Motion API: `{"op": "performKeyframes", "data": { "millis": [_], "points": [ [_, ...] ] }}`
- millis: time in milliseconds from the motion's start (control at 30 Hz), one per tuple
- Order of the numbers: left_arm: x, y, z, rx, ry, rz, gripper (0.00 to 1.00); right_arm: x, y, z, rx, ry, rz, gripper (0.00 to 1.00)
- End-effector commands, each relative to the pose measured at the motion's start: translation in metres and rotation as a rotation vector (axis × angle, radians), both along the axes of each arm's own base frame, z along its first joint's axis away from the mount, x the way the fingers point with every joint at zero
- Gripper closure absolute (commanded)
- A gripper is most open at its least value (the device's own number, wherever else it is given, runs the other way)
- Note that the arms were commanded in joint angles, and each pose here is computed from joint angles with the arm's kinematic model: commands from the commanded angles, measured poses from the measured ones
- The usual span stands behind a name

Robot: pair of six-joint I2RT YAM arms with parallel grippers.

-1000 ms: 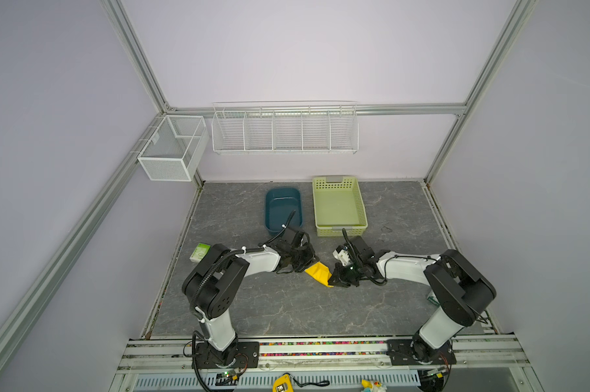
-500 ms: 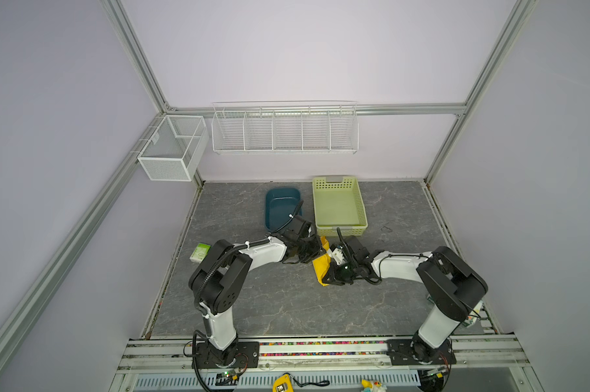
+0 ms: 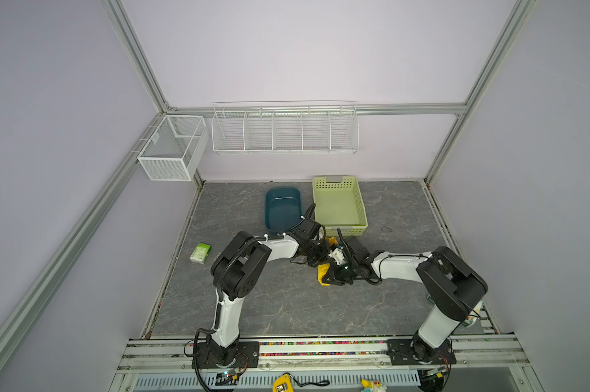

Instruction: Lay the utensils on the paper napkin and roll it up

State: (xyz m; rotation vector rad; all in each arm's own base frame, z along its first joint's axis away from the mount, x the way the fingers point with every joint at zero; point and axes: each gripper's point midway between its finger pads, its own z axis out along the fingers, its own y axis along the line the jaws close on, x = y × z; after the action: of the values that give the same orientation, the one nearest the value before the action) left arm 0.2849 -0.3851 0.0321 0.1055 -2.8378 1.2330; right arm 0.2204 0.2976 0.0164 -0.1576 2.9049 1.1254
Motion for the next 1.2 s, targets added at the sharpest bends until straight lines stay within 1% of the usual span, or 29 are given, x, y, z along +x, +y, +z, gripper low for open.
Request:
{"op": "performKeyframes", "data": {
  "millis": [0,100,167,233,300,333,433,533,667,767,1033,1167],
  "points": [
    [-0.03,-0.022,0.002,-0.049,0.023,-0.148,1.0,-0.037,-0.055,-0.065,-0.293,0.127,-0.021,0.93],
    [-0.038,-0.014,-0.012,0.003,0.027,-0.189,1.0,-0.036,-0.052,-0.061,-0.278,0.116,-0.015,0.92],
    [-0.041,-0.006,-0.022,0.053,0.023,-0.212,1.0,-0.033,-0.048,-0.05,-0.25,0.094,-0.009,0.88],
    [-0.045,0.001,-0.031,0.089,0.026,-0.229,1.0,-0.029,-0.042,-0.03,-0.2,0.065,-0.009,0.81],
    [-0.047,0.004,-0.033,0.099,0.025,-0.234,1.0,-0.022,-0.038,-0.005,-0.145,0.026,-0.023,0.73],
    [-0.048,0.005,-0.032,0.103,0.022,-0.237,1.0,-0.019,-0.038,0.007,-0.121,0.01,-0.031,0.7],
    [-0.049,0.008,-0.032,0.108,0.016,-0.244,1.0,-0.009,-0.045,0.038,-0.067,-0.036,-0.074,0.66],
    [-0.051,0.01,-0.03,0.106,0.015,-0.247,1.0,0.002,-0.059,0.051,-0.038,-0.042,-0.131,0.66],
    [-0.055,0.012,-0.026,0.101,0.01,-0.255,1.0,0.018,-0.083,0.047,-0.022,-0.003,-0.24,0.65],
    [-0.06,0.014,-0.024,0.091,0.013,-0.261,1.0,0.028,-0.091,0.037,0.022,0.038,-0.298,0.65],
    [-0.074,0.007,-0.011,0.036,0.001,-0.306,1.0,0.046,-0.073,0.017,0.125,0.09,-0.3,0.63],
    [-0.077,0.005,-0.007,0.021,-0.008,-0.322,1.0,0.049,-0.067,0.005,0.143,0.113,-0.291,0.62]
  ]
}}
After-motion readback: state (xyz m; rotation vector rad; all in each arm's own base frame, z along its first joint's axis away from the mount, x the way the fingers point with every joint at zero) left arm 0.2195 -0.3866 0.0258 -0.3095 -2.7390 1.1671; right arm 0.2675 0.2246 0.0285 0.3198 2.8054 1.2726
